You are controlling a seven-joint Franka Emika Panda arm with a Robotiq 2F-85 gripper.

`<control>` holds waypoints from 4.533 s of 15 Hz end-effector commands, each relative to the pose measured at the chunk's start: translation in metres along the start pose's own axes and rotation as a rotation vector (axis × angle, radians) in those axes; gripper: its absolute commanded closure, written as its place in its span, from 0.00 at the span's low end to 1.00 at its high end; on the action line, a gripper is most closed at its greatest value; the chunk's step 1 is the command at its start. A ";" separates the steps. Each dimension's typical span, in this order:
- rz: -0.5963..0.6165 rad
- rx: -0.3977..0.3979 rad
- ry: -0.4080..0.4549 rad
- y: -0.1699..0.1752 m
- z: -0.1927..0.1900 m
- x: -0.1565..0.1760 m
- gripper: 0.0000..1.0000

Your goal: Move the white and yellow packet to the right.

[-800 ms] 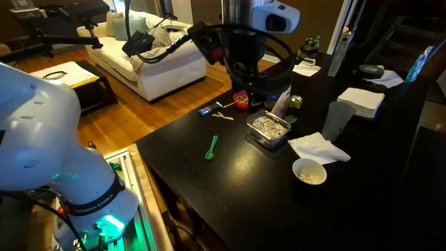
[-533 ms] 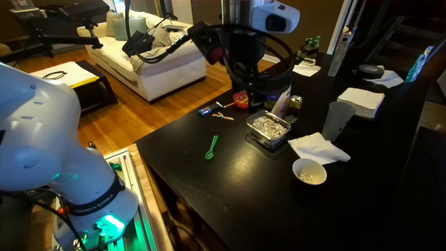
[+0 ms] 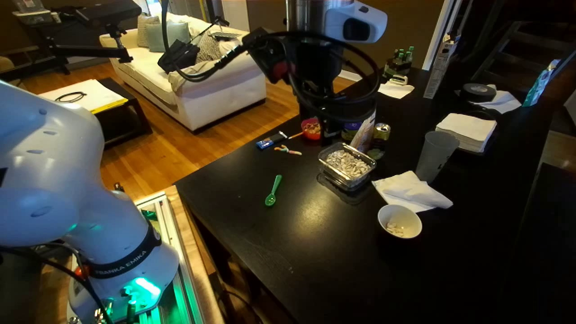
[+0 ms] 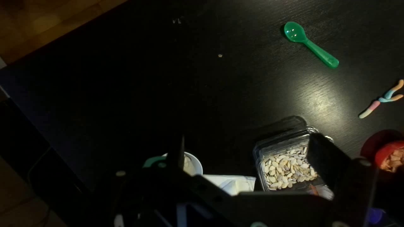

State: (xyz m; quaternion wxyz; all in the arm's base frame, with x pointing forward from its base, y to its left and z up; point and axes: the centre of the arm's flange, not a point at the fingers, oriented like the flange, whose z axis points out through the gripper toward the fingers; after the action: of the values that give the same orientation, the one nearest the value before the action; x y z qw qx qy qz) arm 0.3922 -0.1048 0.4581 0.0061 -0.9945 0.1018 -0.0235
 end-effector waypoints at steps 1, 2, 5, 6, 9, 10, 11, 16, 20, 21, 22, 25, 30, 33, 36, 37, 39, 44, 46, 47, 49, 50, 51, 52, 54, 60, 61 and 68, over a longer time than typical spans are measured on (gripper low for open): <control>0.000 0.000 0.000 0.000 0.000 0.000 0.00; -0.007 -0.007 -0.002 -0.004 0.001 -0.002 0.00; 0.001 0.022 -0.016 -0.022 0.008 -0.003 0.00; -0.004 0.034 -0.019 -0.028 0.014 -0.003 0.00; -0.043 0.134 0.036 -0.056 0.040 0.005 0.00; -0.038 0.168 0.083 -0.068 0.050 0.013 0.00; -0.040 0.206 0.120 -0.078 0.056 0.020 0.00; -0.063 0.356 0.373 -0.134 0.087 0.055 0.00; -0.061 0.370 0.525 -0.173 0.103 0.082 0.00; -0.083 0.374 0.544 -0.184 0.107 0.085 0.00; -0.127 0.372 0.548 -0.194 0.109 0.086 0.00; -0.119 0.356 0.520 -0.201 0.088 0.069 0.00; -0.126 0.350 0.525 -0.201 0.088 0.074 0.00; -0.144 0.373 0.536 -0.205 0.090 0.086 0.00; -0.190 0.416 0.526 -0.213 0.096 0.128 0.00; -0.226 0.407 0.533 -0.215 0.096 0.139 0.00; -0.273 0.397 0.526 -0.218 0.100 0.165 0.00; -0.401 0.342 0.586 -0.207 0.143 0.223 0.00; -0.417 0.339 0.577 -0.203 0.161 0.241 0.00; -0.424 0.336 0.568 -0.202 0.171 0.249 0.00; -0.440 0.335 0.553 -0.199 0.185 0.264 0.00; -0.442 0.339 0.546 -0.198 0.191 0.270 0.00; -0.444 0.342 0.540 -0.197 0.198 0.275 0.00; -0.448 0.345 0.532 -0.197 0.204 0.278 0.00; -0.460 0.351 0.516 -0.198 0.215 0.282 0.18; -0.502 0.362 0.466 -0.204 0.238 0.282 0.62; -0.518 0.359 0.464 -0.205 0.238 0.282 0.69; -0.569 0.376 0.536 -0.223 0.203 0.273 1.00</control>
State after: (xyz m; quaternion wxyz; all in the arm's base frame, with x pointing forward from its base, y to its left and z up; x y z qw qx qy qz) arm 0.7168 0.0509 0.2483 0.1529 -0.9307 -0.1844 -0.2763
